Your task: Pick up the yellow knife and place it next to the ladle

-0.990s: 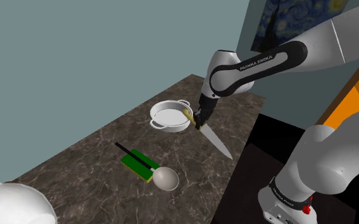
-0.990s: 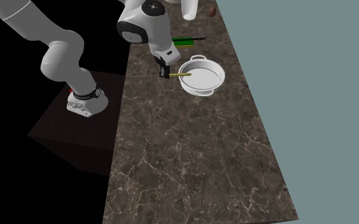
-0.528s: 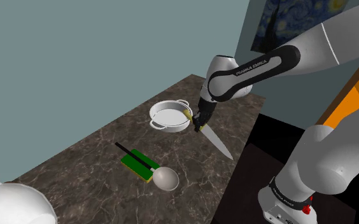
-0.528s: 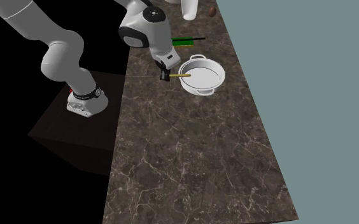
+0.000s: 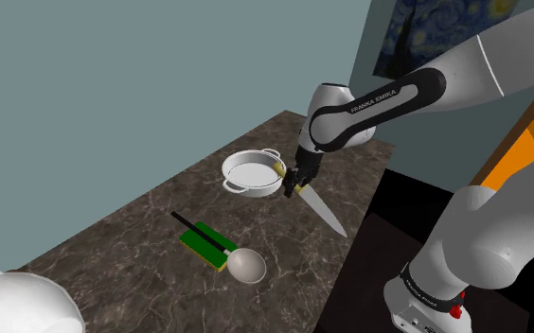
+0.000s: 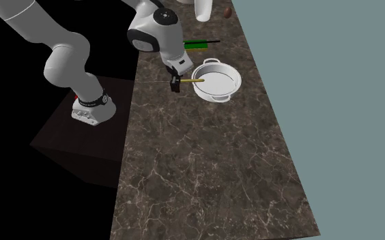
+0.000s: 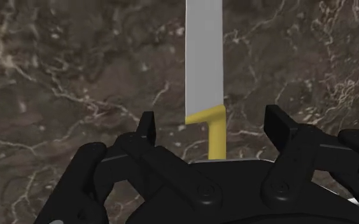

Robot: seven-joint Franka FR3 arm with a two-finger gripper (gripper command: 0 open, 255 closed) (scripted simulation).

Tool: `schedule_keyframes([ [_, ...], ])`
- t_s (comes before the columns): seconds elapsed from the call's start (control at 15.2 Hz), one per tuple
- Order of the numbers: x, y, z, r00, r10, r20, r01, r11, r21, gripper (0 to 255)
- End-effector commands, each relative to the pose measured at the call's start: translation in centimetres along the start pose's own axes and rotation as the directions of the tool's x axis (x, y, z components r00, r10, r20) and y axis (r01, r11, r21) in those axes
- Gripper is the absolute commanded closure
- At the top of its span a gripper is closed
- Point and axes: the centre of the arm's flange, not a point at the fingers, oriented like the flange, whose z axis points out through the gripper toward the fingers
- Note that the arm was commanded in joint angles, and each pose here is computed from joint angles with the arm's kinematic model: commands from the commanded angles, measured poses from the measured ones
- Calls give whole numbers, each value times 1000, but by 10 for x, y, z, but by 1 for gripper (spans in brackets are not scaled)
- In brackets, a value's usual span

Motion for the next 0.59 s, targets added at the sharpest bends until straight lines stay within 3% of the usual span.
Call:
schedule_keyframes([
  [0.0,0,0,0,1000,0,1,0,1000,0,0],
  [0.07,0,-1,2,1000,0,1,0,1000,0,0],
  [0.33,0,-1,-48,1000,0,1,0,1000,0,0],
  [0.53,0,-1,-48,1000,0,1,0,1000,0,0],
])
